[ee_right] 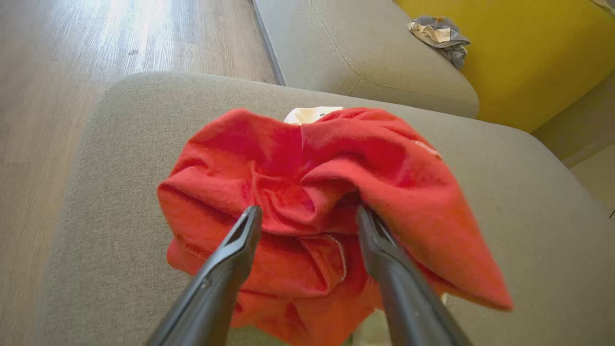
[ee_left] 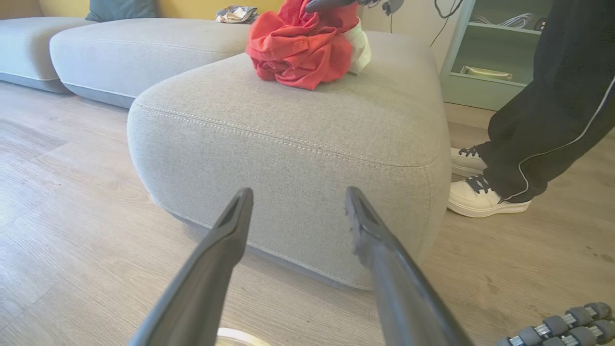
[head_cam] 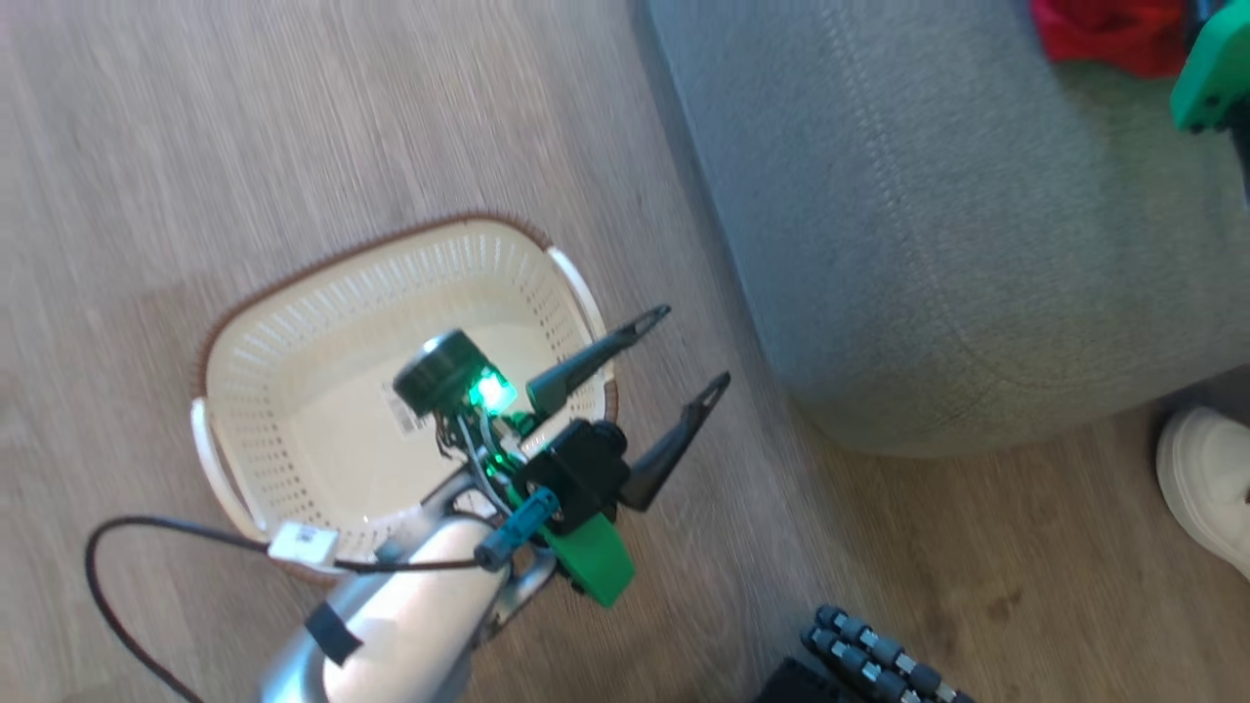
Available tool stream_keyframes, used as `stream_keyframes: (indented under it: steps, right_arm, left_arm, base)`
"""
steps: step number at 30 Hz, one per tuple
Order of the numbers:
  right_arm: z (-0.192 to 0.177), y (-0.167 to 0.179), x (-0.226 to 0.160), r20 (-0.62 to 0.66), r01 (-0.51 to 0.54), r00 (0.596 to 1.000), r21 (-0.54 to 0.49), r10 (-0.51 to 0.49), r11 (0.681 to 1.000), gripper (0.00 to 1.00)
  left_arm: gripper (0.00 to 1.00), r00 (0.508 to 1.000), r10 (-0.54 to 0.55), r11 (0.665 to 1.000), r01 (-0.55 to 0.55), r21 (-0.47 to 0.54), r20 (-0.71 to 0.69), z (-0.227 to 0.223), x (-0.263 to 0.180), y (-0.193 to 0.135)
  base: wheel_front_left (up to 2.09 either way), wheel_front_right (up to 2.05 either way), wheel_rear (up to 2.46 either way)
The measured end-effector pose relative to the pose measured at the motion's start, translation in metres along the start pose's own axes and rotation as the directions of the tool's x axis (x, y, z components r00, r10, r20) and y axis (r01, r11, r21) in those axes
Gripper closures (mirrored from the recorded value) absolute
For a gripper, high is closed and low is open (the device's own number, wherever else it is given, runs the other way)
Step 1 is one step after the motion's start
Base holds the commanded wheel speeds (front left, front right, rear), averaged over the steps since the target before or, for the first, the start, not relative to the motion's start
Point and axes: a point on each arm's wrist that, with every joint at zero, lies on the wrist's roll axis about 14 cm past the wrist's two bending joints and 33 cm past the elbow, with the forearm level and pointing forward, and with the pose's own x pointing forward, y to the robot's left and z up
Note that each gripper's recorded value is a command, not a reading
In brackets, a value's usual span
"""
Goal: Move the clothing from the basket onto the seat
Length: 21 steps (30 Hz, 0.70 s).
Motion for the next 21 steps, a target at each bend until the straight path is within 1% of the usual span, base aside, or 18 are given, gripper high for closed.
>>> stream_keyframes:
  steps: [4, 6, 9, 13, 15, 18, 19, 21]
  right_arm:
    - [0.02, -0.001, -0.014, 0.062, -0.019, 0.998, -0.009, 0.02, 1.0, 0.0]
    - [0.034, 0.002, -0.02, 0.114, -0.036, 0.993, -0.014, 0.037, 0.999, 0.0]
    - [0.059, 0.007, -0.031, 0.21, -0.062, 0.976, -0.007, 0.062, 0.998, 0.0]
    - [0.088, 0.01, -0.049, 0.325, -0.097, 0.941, 0.001, 0.092, 0.995, 0.0]
    - [0.107, 0.017, -0.061, 0.401, -0.134, 0.909, 0.02, 0.115, 0.991, 0.0]
    - [0.141, 0.042, -0.088, 0.546, -0.236, 0.818, 0.031, 0.181, 0.971, 0.0]
    - [0.146, 0.051, -0.098, 0.579, -0.27, 0.789, 0.028, 0.205, 0.962, 0.0]
    - [0.144, 0.066, -0.115, 0.61, -0.324, 0.755, 0.029, 0.24, 0.946, 0.0]
  left_arm:
    - [0.0, 1.0, 0.02, 1.0, -0.02, 0.001, 0.008, 0.014, -0.004, -0.009]
    - [0.0, 0.999, 0.032, 0.999, -0.033, 0.013, 0.014, 0.022, -0.007, -0.01]
    - [0.0, 0.998, 0.053, 0.998, -0.054, 0.034, 0.028, 0.034, -0.01, -0.012]
    - [0.0, 0.993, 0.109, 0.992, -0.111, 0.056, 0.038, 0.047, -0.02, -0.008]
    - [0.0, 0.988, 0.147, 0.988, -0.149, 0.046, 0.041, 0.052, -0.027, -0.003]
    - [0.0, 0.973, 0.226, 0.973, -0.228, 0.041, 0.05, 0.061, -0.039, 0.008]
    - [0.0, 0.966, 0.253, 0.965, -0.256, 0.051, 0.056, 0.064, -0.044, 0.013]
    - [0.0, 0.945, 0.319, 0.944, -0.324, 0.065, 0.069, 0.072, -0.055, 0.026]
  base:
    - [0.0, 0.0, 0.0]
    - [0.0, 0.0, 0.0]
    - [0.0, 0.0, 0.0]
    - [0.0, 0.0, 0.0]
    - [0.0, 0.0, 0.0]
    - [0.0, 0.0, 0.0]
    - [0.0, 0.0, 0.0]
    - [0.0, 0.0, 0.0]
